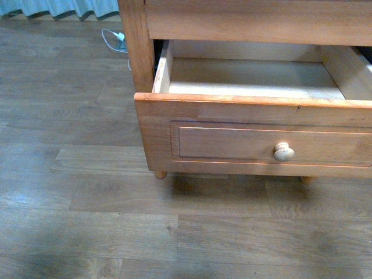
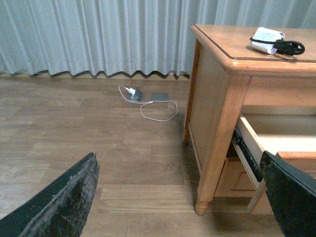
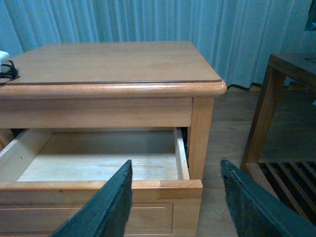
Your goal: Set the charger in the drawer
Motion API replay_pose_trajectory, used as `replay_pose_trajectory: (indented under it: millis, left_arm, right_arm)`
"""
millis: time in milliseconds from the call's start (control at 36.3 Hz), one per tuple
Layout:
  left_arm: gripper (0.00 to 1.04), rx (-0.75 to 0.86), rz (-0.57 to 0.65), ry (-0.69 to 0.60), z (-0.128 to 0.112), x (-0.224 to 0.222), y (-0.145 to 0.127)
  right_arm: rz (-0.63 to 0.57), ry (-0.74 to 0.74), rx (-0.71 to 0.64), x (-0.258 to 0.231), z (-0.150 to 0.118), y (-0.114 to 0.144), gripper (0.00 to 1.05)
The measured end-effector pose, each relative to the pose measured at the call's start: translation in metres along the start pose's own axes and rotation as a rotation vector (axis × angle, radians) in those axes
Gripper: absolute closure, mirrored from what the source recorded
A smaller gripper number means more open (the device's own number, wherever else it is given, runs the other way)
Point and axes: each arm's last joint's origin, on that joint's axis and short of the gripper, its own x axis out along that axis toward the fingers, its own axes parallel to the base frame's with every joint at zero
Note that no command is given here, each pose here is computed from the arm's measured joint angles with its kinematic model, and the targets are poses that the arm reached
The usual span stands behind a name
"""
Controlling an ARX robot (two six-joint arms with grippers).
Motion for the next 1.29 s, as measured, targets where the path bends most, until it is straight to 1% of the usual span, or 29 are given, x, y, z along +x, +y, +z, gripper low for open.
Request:
replay_pose_trajectory:
  millis: [165,193,220,275,1019,1046,1074,1129,1184,1239,1294]
  left_arm:
    - [0.06,0.0,0.0,0.0,0.0,0.0,0.0]
    - [0.06,0.0,0.0,0.0,0.0,0.0,0.0]
    - [0.06,0.0,0.0,0.0,0.0,0.0,0.0]
    - [0.06,0.0,0.0,0.0,0.0,0.0,0.0]
    - [0.06,0.0,0.0,0.0,0.0,0.0,0.0]
    - [0.06,0.001,0.021,0.015,-0.001,0.0,0.0]
    - [0.06,0.006,0.095,0.085,-0.003,0.001,0.0]
    - [0.06,0.018,0.162,0.166,-0.005,0.005,-0.001]
    - [0.06,0.024,0.154,0.216,-0.006,0.011,-0.003]
    - [0.06,0.019,0.134,0.231,-0.003,0.017,-0.005]
    - [0.06,0.019,0.095,0.234,0.006,0.025,-0.008]
  right_arm:
    - [0.0,0.0,0.0,0.0,0.0,0.0,0.12]
    - [0.0,0.0,0.0,0.0,0.0,0.0,0.08]
    - [0.0,0.0,0.0,0.0,0.0,0.0,0.07]
    - [0.0,0.001,0.0,0.0,0.0,0.0,0.09]
    - [0.0,0.0,0.0,0.0,0.0,0.0,0.09]
    - [0.0,0.0,0.0,0.0,0.0,0.0,0.09]
    - [0.0,0.0,0.0,0.0,0.0,0.0,0.09]
    - [0.0,0.0,0.0,0.0,0.0,0.0,0.09]
    - [0.0,0.0,0.0,0.0,0.0,0.0,0.09]
    - [0.001,0.0,0.0,0.0,0.0,0.0,0.09]
    - [0.0,0.001,0.0,0.0,0.0,0.0,0.09]
